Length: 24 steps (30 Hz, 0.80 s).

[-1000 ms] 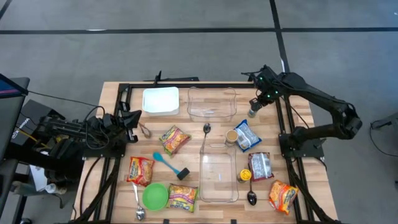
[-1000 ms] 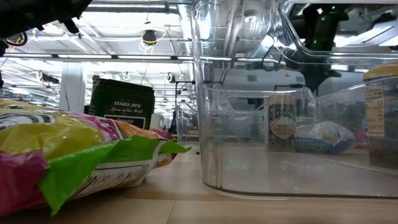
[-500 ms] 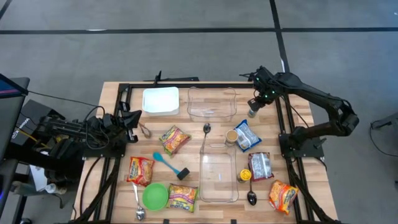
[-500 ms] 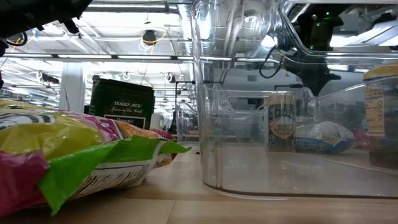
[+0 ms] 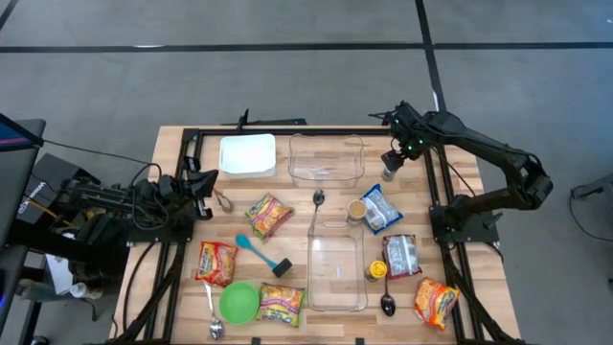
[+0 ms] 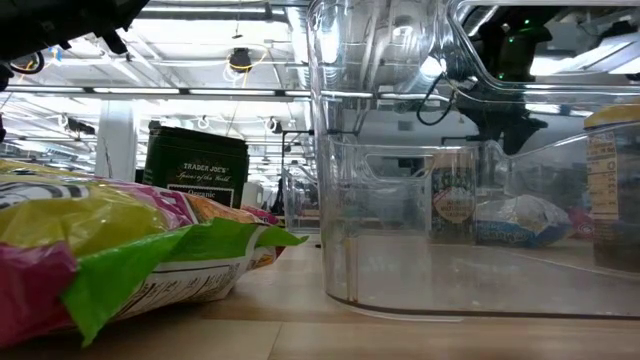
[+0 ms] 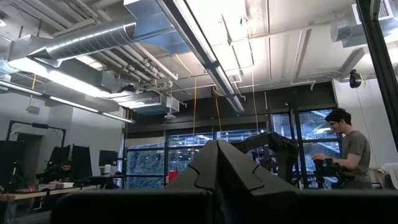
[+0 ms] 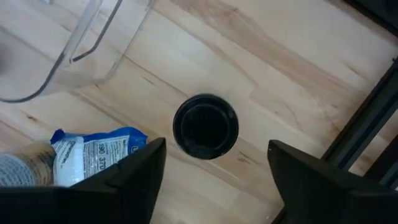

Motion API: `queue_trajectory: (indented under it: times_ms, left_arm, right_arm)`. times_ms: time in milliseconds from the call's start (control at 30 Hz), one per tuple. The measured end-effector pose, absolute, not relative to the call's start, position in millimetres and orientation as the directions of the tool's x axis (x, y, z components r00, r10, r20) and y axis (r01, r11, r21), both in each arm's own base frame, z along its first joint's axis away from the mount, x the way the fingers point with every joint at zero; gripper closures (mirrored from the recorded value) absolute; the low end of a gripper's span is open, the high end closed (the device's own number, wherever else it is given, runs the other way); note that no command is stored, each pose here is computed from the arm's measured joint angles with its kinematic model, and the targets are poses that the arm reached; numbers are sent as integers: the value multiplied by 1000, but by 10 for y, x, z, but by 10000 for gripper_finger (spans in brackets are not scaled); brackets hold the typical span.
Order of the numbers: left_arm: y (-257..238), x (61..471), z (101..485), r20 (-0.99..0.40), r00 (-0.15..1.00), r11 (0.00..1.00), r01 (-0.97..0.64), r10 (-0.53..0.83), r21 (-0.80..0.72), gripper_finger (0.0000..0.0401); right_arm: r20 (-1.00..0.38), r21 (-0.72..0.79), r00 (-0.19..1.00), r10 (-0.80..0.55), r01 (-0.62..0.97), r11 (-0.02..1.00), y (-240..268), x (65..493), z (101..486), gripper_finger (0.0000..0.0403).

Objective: Pick & Place Food Item
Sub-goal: Put the black seasoning bottle into the top transparent bin

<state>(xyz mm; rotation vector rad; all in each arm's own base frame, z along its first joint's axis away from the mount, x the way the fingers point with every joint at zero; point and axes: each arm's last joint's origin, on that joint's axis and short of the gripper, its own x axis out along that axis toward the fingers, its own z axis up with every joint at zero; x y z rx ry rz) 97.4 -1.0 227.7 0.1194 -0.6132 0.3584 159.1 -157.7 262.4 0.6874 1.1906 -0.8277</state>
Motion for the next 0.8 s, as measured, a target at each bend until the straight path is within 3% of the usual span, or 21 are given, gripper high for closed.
queue_trajectory:
  times_ms: [567,800]
  left_arm:
    - [-12,984,2265,570,768,932,-363,292,12,401]
    - [-12,984,2265,570,768,932,-363,292,12,401]
  right_arm:
    - [-929,70,264,-259,813,578,-1524,1804,2664,121]
    - [-927,-30,192,-324,820,571,-1477,1823,2661,121]
